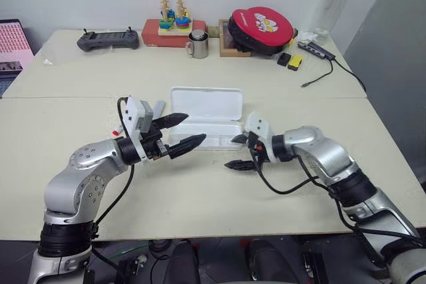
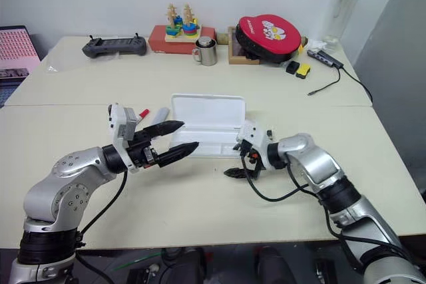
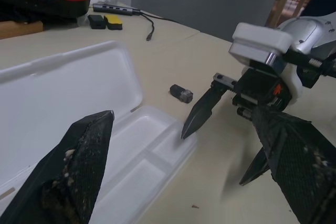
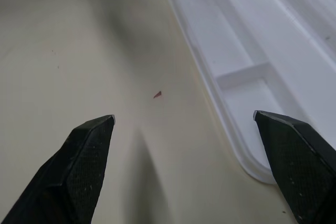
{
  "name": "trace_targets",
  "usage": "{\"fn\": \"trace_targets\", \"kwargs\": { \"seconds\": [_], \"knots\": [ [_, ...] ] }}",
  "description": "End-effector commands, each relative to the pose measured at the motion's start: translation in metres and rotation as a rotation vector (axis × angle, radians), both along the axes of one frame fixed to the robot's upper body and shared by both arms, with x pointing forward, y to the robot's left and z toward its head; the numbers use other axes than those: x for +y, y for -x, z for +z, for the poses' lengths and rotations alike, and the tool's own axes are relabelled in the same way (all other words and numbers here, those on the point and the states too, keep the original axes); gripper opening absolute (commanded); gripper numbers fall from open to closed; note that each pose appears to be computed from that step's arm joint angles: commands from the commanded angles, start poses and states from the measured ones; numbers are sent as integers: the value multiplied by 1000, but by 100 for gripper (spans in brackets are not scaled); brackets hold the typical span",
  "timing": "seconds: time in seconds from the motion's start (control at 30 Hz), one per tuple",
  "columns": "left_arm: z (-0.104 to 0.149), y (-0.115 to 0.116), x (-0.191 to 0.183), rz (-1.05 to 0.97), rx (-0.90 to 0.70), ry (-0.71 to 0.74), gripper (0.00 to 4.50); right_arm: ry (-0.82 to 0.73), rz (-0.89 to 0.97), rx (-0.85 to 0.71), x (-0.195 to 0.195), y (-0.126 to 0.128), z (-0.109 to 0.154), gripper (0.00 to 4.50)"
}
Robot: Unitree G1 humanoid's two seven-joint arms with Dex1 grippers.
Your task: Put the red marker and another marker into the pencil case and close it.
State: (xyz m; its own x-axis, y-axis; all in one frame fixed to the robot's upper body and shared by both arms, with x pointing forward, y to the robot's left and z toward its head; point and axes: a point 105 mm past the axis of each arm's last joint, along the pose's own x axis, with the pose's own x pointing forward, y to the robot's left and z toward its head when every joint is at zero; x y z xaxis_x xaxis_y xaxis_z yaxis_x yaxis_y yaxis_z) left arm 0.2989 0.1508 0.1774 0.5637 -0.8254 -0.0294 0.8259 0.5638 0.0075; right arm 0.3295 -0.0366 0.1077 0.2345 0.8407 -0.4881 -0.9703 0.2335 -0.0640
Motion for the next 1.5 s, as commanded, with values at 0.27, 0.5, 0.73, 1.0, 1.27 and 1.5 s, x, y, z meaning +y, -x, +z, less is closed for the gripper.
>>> {"fn": "trace_targets", "kwargs": {
  "seconds": [0.27,0.5,0.73,1.0,1.27,1.5],
  "knots": [
    [2,3,13,46,-29,-16,450,74,-4,-38,15,-23,-5,410],
    [3,2,13,49,-36,-14,450,79,17,-51,18,-27,-5,258],
    [5,0,12,46,-43,-12,450,65,19,-79,16,-29,-1,114],
    [3,0,15,59,-31,-24,450,33,50,-128,18,-28,7,3],
    [4,-3,35,119,-26,-43,450,21,210,-114,22,9,-1,3],
    [-3,1,47,170,2,-44,450,42,268,-94,23,29,-15,3]
  ]
}}
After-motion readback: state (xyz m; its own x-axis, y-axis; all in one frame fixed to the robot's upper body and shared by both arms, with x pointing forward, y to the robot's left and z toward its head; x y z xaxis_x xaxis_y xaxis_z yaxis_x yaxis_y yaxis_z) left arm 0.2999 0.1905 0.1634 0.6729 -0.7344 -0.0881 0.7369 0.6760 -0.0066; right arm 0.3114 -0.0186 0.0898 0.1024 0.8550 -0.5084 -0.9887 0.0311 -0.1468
